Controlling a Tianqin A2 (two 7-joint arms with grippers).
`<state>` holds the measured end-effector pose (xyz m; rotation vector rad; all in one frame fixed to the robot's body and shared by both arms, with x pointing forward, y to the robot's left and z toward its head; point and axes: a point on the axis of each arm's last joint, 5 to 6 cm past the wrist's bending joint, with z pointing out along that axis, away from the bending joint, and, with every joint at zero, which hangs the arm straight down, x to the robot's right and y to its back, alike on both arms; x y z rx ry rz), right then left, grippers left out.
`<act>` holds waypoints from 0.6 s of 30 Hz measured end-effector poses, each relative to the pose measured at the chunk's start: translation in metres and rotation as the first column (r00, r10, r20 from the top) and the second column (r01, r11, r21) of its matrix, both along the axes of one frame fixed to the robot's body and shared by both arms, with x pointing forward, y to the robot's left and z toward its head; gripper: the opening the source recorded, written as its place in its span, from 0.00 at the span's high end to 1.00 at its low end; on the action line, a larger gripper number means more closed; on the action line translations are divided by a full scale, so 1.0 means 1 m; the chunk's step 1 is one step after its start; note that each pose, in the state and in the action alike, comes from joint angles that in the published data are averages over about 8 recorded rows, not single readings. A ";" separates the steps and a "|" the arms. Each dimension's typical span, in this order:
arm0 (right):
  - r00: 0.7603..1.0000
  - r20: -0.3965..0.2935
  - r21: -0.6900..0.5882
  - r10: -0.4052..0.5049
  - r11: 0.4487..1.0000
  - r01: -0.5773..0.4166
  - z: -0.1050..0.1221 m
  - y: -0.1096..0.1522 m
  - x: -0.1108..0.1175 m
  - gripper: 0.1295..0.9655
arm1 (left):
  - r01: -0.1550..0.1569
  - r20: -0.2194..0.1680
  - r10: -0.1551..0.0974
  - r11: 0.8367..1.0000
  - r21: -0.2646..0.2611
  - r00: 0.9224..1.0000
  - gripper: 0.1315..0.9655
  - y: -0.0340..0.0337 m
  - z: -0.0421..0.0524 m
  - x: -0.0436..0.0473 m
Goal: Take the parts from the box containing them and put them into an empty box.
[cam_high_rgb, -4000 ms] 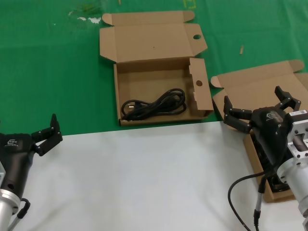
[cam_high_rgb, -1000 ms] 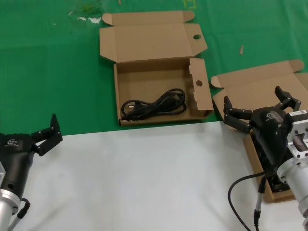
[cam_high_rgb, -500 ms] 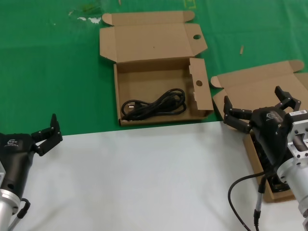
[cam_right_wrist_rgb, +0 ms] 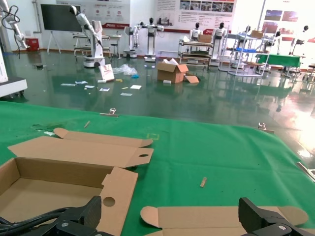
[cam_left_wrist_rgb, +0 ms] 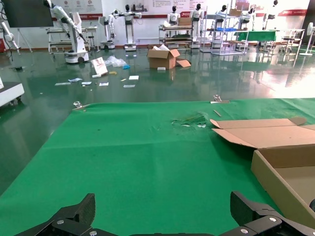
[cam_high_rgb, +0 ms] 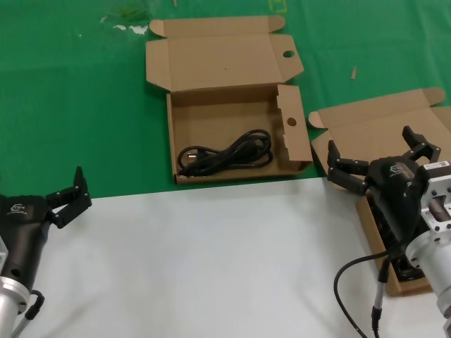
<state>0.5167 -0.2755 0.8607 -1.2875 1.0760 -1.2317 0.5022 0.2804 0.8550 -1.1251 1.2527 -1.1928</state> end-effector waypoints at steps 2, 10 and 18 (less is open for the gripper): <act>1.000 0.000 0.000 0.000 1.000 0.000 0.000 0.000 0.000 0.00 | 0.000 0.000 0.000 1.000 0.000 1.000 0.00 0.0000 0.0000 0.0000; 1.000 0.000 0.000 0.000 1.000 0.000 0.000 0.000 0.000 0.00 | 0.000 0.000 0.000 1.000 0.000 1.000 0.00 0.0000 0.0000 0.0000; 1.000 0.000 0.000 0.000 1.000 0.000 0.000 0.000 0.000 0.00 | 0.000 0.000 0.000 1.000 0.000 1.000 0.00 0.0000 0.0000 0.0000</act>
